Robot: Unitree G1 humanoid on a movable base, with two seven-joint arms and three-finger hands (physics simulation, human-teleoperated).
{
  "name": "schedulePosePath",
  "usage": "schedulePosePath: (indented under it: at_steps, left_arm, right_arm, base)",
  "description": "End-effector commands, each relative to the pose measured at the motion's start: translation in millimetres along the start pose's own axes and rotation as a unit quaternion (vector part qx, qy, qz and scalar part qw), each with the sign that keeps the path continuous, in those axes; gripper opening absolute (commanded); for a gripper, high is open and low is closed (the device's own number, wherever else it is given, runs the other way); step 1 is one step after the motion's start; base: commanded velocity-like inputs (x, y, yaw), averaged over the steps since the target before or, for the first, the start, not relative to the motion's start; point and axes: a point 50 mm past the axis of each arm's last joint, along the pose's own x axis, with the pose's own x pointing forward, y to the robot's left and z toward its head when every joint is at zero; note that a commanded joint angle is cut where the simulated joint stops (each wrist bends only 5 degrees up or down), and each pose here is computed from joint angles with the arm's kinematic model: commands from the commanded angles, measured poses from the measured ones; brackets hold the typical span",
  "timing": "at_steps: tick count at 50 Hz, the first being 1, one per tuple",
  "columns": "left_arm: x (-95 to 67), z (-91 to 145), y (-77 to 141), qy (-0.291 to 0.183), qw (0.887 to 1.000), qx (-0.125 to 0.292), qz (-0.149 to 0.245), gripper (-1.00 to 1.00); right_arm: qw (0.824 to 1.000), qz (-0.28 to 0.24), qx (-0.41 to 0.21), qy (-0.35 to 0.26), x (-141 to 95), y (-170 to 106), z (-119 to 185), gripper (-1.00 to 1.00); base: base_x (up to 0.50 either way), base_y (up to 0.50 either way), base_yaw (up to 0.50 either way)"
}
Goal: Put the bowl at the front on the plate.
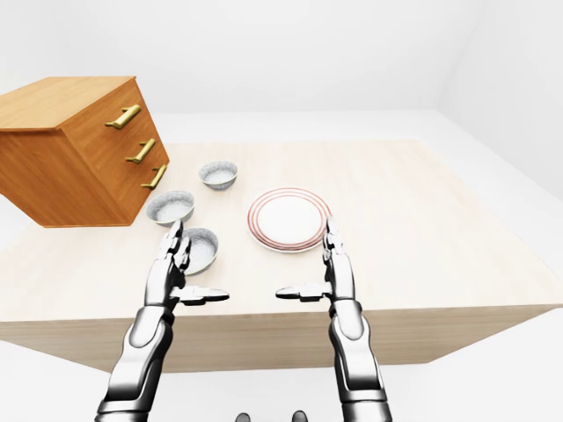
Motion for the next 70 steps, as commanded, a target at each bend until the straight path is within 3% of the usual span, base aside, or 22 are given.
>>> schedulePosePath:
  at_steps: [1, 8, 9, 14, 18, 21, 26, 33, 39, 47, 50, 52, 53, 61, 62, 65, 66, 68, 70]
  left_arm:
    - [-0.8, -0.5, 7.6, 0.006, 1.000, -0.002, 0.001, 1.00]
    - [-7.9, 10.2, 13.6, 0.001, 1.000, -0.016, 0.018, 1.00]
    - [-10.2, 15.0, 15.9, -0.009, 1.000, -0.003, 0.030, 1.00]
    - [-6.0, 27.6, 31.7, -0.036, 0.995, -0.033, 0.082, 1.00]
    - [-14.3, 44.3, 46.2, -0.073, 0.990, -0.040, 0.118, 1.00]
    - [-18.7, 50.6, 57.6, -0.086, 0.984, -0.023, 0.153, 1.00]
    - [-20.9, 54.7, 75.7, -0.094, 0.974, -0.026, 0.206, 1.00]
    - [-28.9, 58.4, 90.0, -0.102, 0.964, -0.020, 0.243, 1.00]
    - [-43.8, 59.6, 112.8, -0.108, 0.937, -0.039, 0.329, 1.00]
    - [-74.5, 57.7, 131.8, -0.108, 0.913, -0.045, 0.390, 1.00]
    - [-92.7, 52.7, 132.2, -0.097, 0.907, -0.027, 0.410, 1.00]
    - [-97.9, 50.5, 131.5, -0.092, 0.907, -0.032, 0.409, 1.00]
    - [-102.5, 47.6, 132.7, -0.091, 0.903, -0.035, 0.419, 1.00]
    - [-116.4, 36.1, 143.6, -0.068, 0.885, -0.035, 0.459, 1.00]
    - [-116.8, 35.1, 143.9, -0.067, 0.887, -0.037, 0.455, 1.00]
    - [-120.2, 33.6, 148.6, -0.059, 0.874, -0.030, 0.481, 1.00]
    - [-121.2, 33.3, 150.1, -0.061, 0.876, -0.035, 0.478, 1.00]
    - [-125.2, 30.1, 156.8, -0.046, 0.864, -0.032, 0.500, 1.00]
    - [-128.2, 29.1, 160.2, -0.045, 0.864, -0.038, 0.500, 1.00]
  right_arm:
    - [1.000, 0.003, -0.004, 0.004, 0.5, -5.9, -1.5, 1.00]
    - [1.000, 0.002, -0.005, 0.003, 0.2, -6.2, -1.0, 1.00]
    - [1.000, 0.002, -0.005, 0.003, 0.5, -6.5, -1.8, 1.00]
    - [1.000, 0.002, -0.007, 0.003, 0.9, -6.3, -2.1, 1.00]
    - [1.000, -0.001, -0.004, 0.003, -0.1, -7.3, -0.2, 1.00]
    - [1.000, -0.001, -0.005, 0.002, 0.1, -7.2, -0.2, 1.00]
    - [1.000, 0.000, -0.007, 0.003, 0.0, -6.9, -0.5, 1.00]
    - [1.000, 0.000, -0.009, 0.003, 0.5, -6.4, -0.1, 1.00]
    - [1.000, 0.000, -0.010, 0.004, 0.7, -6.3, -1.0, 1.00]
    - [1.000, 0.000, -0.011, 0.004, 0.2, -6.3, -1.6, 1.00]
    - [1.000, -0.004, -0.005, 0.001, -0.6, -8.0, 0.4, 1.00]
    - [1.000, -0.006, -0.004, 0.001, -1.1, -8.1, 1.1, 1.00]
    - [1.000, -0.005, -0.004, 0.000, -1.1, -7.8, 1.1, 1.00]
    - [1.000, -0.004, -0.006, 0.001, -1.2, -7.9, 0.2, 1.00]
    - [1.000, -0.004, -0.006, 0.001, -1.1, -7.8, 0.4, 1.00]
    - [1.000, -0.005, -0.006, 0.000, -1.6, -7.5, 1.9, 1.00]
    - [1.000, -0.006, -0.006, -0.001, -1.4, -7.8, 1.3, 1.00]
    - [1.000, -0.008, -0.006, 0.000, -1.0, -8.4, 0.9, 1.00]
    - [1.000, -0.008, -0.006, -0.001, -1.1, -8.3, 1.6, 1.00]
  base:
    - [0.00, 0.00, 0.00]
    - [0.00, 0.00, 0.00]
    - [0.00, 0.00, 0.00]
    - [0.00, 0.00, 0.00]
    - [0.00, 0.00, 0.00]
    - [0.00, 0.00, 0.00]
    - [0.00, 0.00, 0.00]
    - [0.00, 0.00, 0.00]
    - [0.00, 0.00, 0.00]
    - [0.00, 0.00, 0.00]
    - [0.00, 0.00, 0.00]
    - [0.00, 0.00, 0.00]
    - [0.00, 0.00, 0.00]
    - [0.00, 0.00, 0.00]
    - [0.00, 0.00, 0.00]
    - [0.00, 0.00, 0.00]
    - [0.00, 0.00, 0.00]
    - [0.00, 0.00, 0.00]
    - [0.00, 0.00, 0.00]
